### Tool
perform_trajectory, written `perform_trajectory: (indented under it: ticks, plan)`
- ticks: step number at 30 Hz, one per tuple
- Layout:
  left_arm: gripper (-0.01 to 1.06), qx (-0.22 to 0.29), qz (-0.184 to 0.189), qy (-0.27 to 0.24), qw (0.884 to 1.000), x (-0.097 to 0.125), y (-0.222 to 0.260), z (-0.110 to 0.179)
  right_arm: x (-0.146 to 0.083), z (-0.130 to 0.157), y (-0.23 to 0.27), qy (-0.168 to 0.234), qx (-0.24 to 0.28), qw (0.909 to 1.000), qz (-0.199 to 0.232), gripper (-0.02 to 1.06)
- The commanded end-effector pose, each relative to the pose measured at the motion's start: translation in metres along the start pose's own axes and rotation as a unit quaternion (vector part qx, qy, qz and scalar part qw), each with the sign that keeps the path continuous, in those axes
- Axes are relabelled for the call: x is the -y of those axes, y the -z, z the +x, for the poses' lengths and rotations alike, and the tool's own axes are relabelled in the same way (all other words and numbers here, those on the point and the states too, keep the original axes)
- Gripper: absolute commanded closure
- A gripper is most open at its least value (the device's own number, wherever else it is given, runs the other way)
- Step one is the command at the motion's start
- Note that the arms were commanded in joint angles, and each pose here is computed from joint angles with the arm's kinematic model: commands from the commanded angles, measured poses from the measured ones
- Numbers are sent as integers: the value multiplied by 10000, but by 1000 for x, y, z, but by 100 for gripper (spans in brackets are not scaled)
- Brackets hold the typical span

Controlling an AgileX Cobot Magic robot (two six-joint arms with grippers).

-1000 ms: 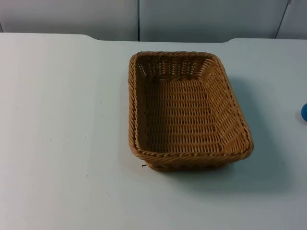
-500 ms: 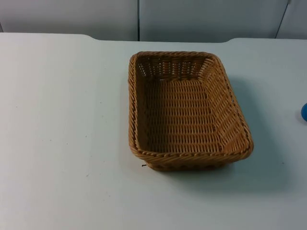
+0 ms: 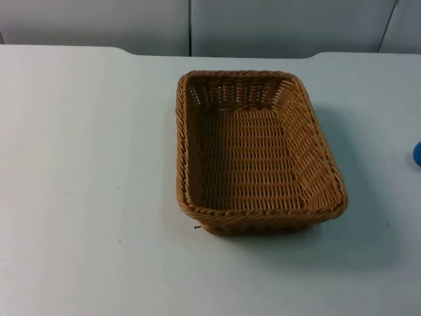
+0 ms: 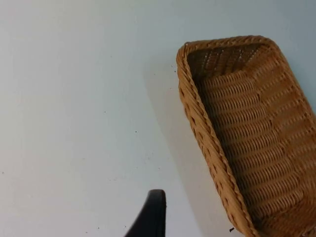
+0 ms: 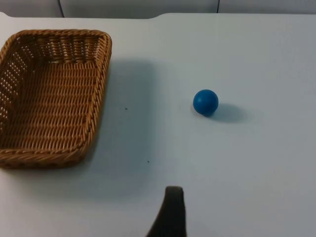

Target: Pick up the basket with the left hand and place the ball into the basket with the right hand.

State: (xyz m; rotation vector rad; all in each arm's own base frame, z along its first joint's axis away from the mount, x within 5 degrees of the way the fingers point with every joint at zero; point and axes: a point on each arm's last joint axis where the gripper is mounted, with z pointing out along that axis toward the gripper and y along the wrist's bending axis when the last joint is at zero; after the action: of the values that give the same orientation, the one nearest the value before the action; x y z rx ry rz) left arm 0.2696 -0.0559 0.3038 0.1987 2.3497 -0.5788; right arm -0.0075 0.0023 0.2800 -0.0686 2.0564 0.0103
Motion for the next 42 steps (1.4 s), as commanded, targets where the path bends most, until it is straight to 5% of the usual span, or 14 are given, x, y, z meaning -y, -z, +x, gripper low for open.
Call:
perform_trajectory:
  ticks: [1, 20, 42]
  plan:
    - [21, -24, 218, 101, 9997, -5, -20, -3, 0, 1, -1, -3, 38, 10000, 47, 31]
    - [21, -1298, 700, -75, 9890, 7, -159, 7, 0, 1, -1, -3, 38, 10000, 47, 31]
    - [21, -2024, 886, 231, 9750, 1, -256, 33, 0, 1, -1, -3, 38, 10000, 47, 31]
